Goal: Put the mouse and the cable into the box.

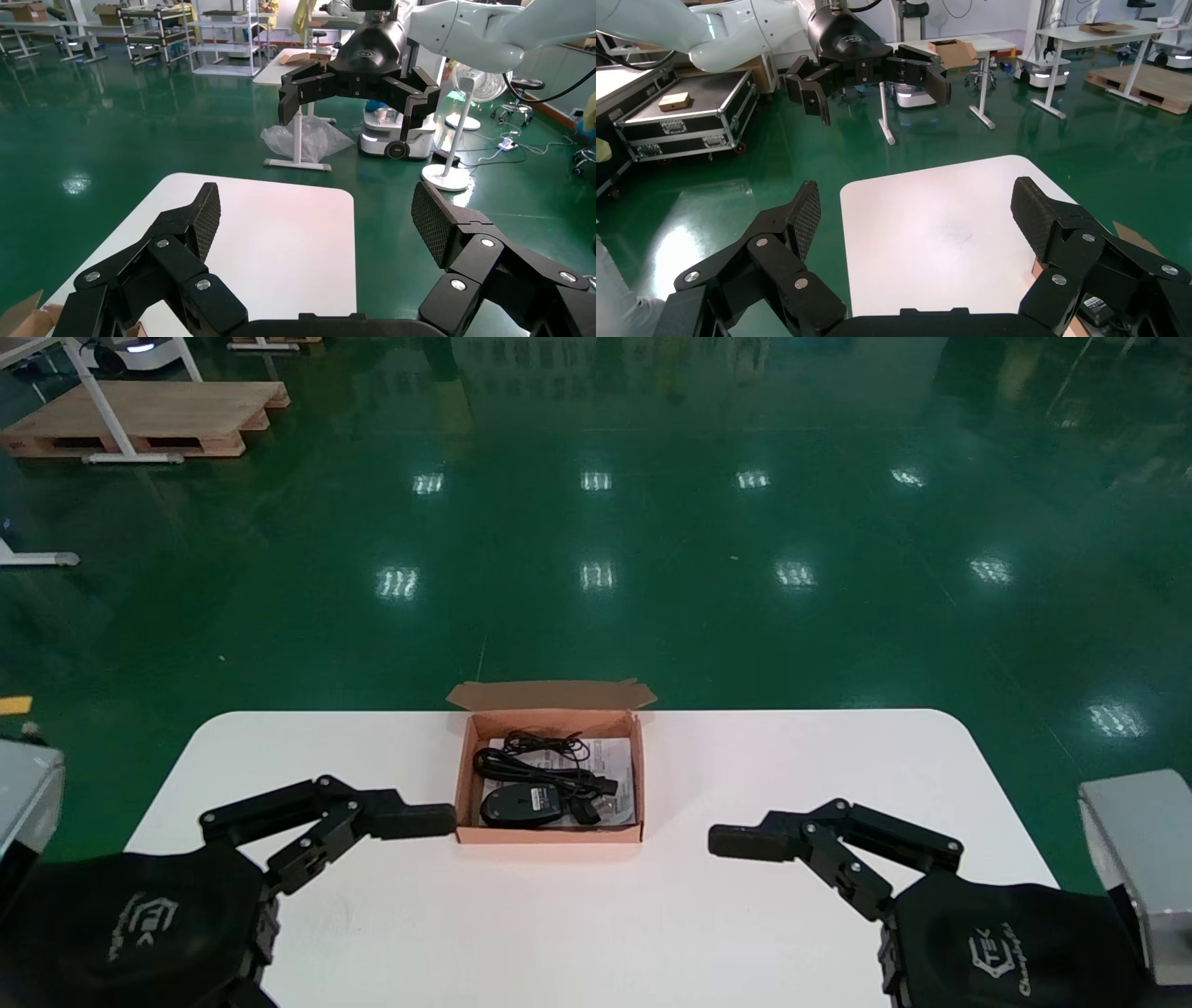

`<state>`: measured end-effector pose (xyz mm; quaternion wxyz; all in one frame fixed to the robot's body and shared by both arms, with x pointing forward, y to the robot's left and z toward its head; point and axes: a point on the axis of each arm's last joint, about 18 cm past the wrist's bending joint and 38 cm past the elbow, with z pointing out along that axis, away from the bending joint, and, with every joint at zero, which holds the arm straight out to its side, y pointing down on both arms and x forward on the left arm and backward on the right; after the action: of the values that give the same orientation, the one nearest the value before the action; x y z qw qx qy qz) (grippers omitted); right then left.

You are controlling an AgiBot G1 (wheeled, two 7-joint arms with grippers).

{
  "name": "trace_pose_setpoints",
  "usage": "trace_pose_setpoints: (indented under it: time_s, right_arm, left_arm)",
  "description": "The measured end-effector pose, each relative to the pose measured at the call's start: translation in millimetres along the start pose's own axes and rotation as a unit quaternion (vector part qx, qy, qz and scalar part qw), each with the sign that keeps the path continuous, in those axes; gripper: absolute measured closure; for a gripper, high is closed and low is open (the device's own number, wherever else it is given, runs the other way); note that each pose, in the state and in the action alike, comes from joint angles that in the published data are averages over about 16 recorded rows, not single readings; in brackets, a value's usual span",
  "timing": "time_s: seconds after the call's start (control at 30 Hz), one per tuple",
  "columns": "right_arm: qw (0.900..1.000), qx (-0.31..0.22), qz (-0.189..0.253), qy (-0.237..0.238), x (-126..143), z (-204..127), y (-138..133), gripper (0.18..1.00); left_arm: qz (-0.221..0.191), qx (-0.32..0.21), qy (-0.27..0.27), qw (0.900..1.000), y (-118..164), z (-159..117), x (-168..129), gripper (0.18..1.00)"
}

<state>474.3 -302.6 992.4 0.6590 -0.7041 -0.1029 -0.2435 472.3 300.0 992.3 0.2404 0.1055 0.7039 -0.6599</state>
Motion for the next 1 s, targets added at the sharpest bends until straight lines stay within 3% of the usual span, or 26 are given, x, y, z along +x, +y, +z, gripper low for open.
trace_pose_setpoints:
  time_s: [1.0]
  right_arm:
    - [1.000,-0.001,0.001,0.001,0.7,0.6,0.7,0.178]
  left_arm:
    - [0.000,-0.003,-0.005,1.0000,1.8,0.6,-2.7,0.183]
